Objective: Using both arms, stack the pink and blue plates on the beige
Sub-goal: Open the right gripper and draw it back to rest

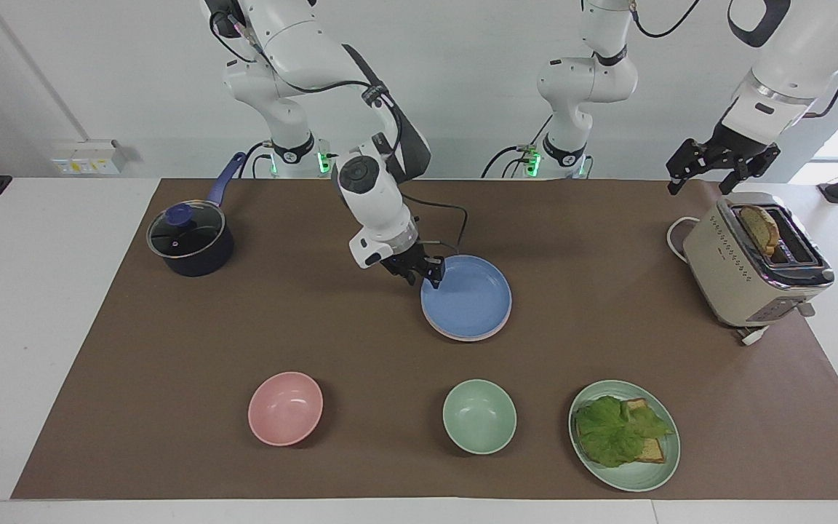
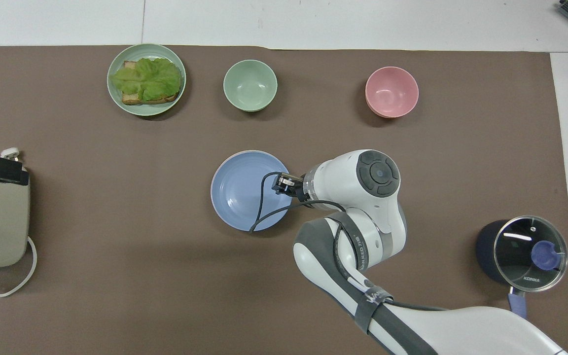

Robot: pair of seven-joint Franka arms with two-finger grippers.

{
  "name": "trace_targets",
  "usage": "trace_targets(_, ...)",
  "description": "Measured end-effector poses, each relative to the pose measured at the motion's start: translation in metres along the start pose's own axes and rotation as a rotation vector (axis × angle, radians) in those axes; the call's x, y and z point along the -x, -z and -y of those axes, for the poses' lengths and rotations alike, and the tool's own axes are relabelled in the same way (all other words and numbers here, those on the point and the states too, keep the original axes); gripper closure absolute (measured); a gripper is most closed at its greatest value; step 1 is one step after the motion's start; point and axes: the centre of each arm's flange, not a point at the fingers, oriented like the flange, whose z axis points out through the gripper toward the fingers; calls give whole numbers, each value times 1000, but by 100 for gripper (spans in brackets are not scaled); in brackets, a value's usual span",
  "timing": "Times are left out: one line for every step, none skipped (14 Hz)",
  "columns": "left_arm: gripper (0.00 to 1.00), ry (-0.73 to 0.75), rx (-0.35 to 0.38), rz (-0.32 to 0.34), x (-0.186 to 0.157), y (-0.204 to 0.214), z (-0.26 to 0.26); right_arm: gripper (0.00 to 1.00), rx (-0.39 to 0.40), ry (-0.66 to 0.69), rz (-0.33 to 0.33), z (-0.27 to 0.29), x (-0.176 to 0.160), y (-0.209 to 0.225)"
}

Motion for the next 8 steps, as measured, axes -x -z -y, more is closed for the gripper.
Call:
trace_targets(0,0,0,0,0,0,0,14,-3,-9,-13,-3,-7,15)
trace_targets(0,0,0,0,0,0,0,4,6,-17,-30,-11,-18,35)
trace_targets(0,0,0,0,0,0,0,0,25,-21,-55,-22,-30,58)
trace_targets(0,0,0,0,0,0,0,0,55,-20,-89,-36,-43,82)
trace_targets(0,0,0,0,0,0,0,0,89,-18,-122,-50,-53,105)
trace_targets(0,0,0,0,0,0,0,0,121,-14,-152,-64,-62,129)
trace_targets(0,0,0,0,0,0,0,0,147,-13,-172,-75,-70,152)
trace_targets(0,0,0,0,0,0,0,0,169,-16,-180,-85,-78,177)
